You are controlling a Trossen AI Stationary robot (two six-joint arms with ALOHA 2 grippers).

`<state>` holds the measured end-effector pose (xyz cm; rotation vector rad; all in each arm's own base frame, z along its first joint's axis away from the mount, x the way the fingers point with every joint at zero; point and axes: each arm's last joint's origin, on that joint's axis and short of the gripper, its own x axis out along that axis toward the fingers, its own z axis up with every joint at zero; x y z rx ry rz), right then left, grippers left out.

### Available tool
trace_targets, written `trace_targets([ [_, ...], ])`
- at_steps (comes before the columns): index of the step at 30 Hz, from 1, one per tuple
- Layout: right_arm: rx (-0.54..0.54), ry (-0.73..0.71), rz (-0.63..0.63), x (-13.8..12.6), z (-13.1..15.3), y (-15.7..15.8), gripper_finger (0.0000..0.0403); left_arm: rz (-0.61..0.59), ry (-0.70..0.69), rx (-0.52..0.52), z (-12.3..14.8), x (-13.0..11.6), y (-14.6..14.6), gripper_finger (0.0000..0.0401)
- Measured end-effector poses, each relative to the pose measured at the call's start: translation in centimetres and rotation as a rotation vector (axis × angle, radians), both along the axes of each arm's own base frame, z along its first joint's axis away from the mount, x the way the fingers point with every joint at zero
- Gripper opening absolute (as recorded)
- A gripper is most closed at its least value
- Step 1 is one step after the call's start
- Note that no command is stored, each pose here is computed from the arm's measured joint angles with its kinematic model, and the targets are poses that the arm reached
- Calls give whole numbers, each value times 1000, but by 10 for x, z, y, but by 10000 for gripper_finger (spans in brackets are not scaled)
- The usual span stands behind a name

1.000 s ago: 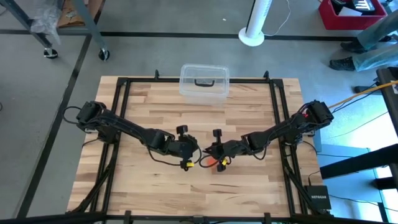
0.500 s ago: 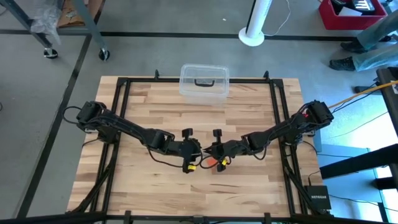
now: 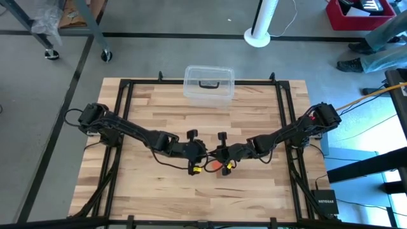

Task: Roll bandage
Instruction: Open the zip bag

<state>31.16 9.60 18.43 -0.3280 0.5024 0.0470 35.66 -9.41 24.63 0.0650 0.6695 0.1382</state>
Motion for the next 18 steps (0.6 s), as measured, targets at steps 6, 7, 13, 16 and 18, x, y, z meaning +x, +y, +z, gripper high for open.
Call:
trace_targets([
  [6, 0, 0, 0, 0, 0, 0, 1, -5, 4, -5, -2, 1, -1, 58],
  [7, 0, 0, 0, 0, 0, 0, 1, -5, 9, -4, -4, 1, 0, 51],
  [13, 0, 0, 0, 0, 0, 0, 1, -15, 23, 16, -8, -1, 0, 25],
  [16, 0, 0, 0, 0, 0, 0, 1, -19, 18, 17, -6, 0, -1, 21],
  [18, 0, 0, 0, 0, 0, 0, 1, -18, 16, 16, -6, 0, -1, 25],
])
